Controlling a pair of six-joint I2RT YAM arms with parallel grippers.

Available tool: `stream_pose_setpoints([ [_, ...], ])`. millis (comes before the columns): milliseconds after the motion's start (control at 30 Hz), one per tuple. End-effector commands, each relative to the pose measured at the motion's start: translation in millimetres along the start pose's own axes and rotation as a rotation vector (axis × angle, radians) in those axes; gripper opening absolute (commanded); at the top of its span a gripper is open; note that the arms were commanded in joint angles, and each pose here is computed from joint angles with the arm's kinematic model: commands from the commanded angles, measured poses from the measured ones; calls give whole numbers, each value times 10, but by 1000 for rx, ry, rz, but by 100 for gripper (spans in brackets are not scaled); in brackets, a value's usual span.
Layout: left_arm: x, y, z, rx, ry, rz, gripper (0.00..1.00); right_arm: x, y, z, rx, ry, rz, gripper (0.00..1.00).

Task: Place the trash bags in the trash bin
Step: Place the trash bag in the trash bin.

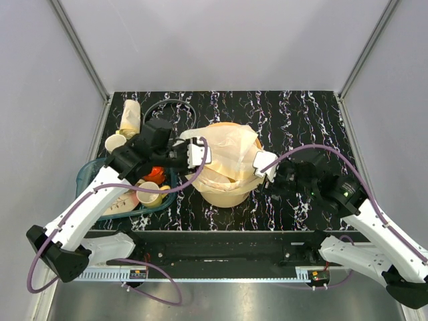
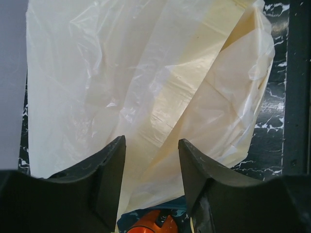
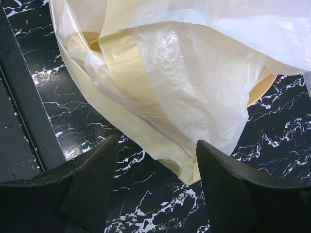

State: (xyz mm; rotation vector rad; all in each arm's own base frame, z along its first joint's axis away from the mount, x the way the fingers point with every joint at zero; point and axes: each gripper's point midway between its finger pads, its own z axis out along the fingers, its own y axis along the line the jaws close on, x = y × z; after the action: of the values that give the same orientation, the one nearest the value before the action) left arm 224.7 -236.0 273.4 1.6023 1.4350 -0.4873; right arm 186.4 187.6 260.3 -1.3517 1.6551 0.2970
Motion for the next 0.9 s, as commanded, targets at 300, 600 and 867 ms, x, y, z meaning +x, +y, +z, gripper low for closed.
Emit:
stream_pose_setpoints([
  [300,-157,188,88,-89,101,213,45,-160,-87,-30,37,-57,23,74],
  [600,-454,388,129,-158,12,178,6,-275,-69,-85,33,-112,57,84],
  [867,-1008,602,90,-256,-223,-9,0,-509,-136,93,12,-162,81,89],
])
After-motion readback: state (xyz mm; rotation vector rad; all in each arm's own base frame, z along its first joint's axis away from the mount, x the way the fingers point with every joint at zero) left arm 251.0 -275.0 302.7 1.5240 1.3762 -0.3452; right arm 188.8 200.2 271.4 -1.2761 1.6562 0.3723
